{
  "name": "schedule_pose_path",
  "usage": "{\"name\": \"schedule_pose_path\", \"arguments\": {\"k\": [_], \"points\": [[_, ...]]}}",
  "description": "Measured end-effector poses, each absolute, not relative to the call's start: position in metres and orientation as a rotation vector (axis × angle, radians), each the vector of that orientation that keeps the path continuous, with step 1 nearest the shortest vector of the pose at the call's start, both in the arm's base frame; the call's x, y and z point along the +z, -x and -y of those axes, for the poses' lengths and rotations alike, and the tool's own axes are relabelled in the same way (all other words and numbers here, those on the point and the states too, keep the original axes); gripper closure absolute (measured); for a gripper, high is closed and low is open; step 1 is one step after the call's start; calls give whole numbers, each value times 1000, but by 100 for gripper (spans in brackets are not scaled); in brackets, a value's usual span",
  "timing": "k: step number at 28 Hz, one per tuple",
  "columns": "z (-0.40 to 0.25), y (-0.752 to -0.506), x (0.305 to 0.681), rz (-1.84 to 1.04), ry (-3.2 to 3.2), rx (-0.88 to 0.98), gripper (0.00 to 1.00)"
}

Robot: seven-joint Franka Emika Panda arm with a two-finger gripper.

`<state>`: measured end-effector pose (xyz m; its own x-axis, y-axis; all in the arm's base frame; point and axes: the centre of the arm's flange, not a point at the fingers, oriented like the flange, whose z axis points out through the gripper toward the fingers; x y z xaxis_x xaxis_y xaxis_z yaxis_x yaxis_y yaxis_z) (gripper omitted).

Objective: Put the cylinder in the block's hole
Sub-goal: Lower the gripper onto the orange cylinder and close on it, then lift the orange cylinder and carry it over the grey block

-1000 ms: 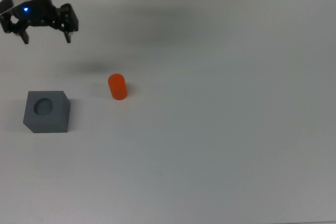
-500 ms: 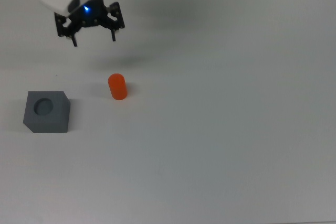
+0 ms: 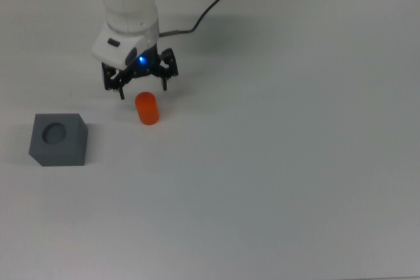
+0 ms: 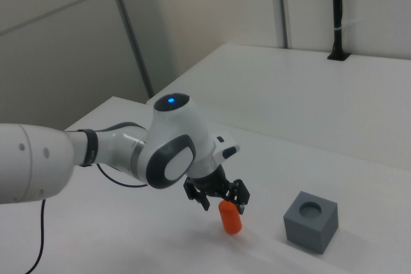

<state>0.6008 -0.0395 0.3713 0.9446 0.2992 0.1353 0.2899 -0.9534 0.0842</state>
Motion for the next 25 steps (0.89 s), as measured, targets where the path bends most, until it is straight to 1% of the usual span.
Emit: {"name": "schedule_pose_path", "arguments": {"k": [5,7,9,10,11,14,15,17,18,21,25], "points": [[37,-607,357,-468,-3035,229,0],[36,-608,356,-472,-3034,230,3],[34,-609,357,-476,-3034,233,9],[33,-610,357,-479,-3033,236,17],[32,-610,358,-480,-3033,238,19],[31,-611,360,-484,-3032,244,30],[30,-612,360,-485,-3032,245,37],[29,-612,361,-488,-3031,249,46],[28,-613,362,-489,-3031,251,48],[28,-616,367,-486,-3028,269,49],[34,-626,388,-420,-3045,343,49]]}}
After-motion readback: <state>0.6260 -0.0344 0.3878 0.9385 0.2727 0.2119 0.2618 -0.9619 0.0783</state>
